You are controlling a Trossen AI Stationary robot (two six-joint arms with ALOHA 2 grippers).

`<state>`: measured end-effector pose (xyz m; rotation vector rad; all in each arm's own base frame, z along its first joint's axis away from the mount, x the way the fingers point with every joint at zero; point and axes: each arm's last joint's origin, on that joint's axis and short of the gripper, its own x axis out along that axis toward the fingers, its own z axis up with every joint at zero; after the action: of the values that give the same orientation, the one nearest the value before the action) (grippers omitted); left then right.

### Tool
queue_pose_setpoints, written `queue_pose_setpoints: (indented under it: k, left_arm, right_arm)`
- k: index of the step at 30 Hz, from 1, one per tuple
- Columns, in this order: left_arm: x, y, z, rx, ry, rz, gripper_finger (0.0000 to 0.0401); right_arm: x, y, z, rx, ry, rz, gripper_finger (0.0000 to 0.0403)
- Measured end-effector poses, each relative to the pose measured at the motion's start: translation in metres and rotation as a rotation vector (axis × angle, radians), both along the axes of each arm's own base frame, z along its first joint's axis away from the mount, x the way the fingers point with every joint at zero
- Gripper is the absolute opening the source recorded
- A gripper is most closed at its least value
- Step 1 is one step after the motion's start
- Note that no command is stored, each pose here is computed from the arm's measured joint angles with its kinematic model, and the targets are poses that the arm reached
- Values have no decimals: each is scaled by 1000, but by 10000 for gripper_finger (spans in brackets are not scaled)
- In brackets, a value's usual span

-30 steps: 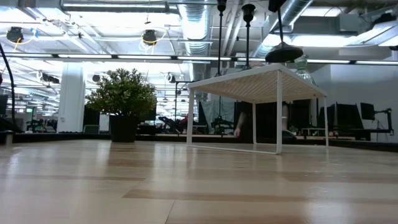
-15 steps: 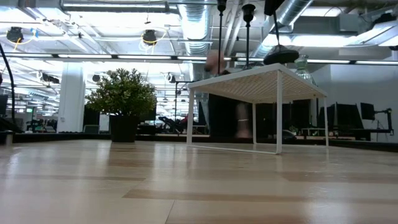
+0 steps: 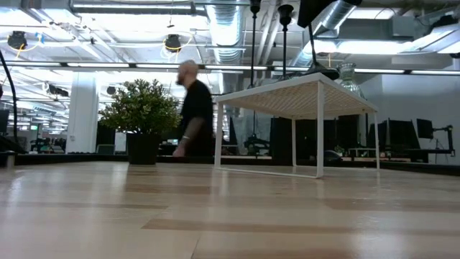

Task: Pick & Place candle stick holders
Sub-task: Put the black candle holder on the shelf aligned with the other black candle holders

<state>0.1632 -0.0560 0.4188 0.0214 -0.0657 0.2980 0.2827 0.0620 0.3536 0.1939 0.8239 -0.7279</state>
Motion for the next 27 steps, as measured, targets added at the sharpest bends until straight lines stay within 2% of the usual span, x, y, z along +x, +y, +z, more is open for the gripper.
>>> queue_pose_setpoints:
  k: [27]
  left_arm:
    - [0,0,0,0,0,0,72]
  right_arm:
    - [8,-18,1,-13,31,53,5]
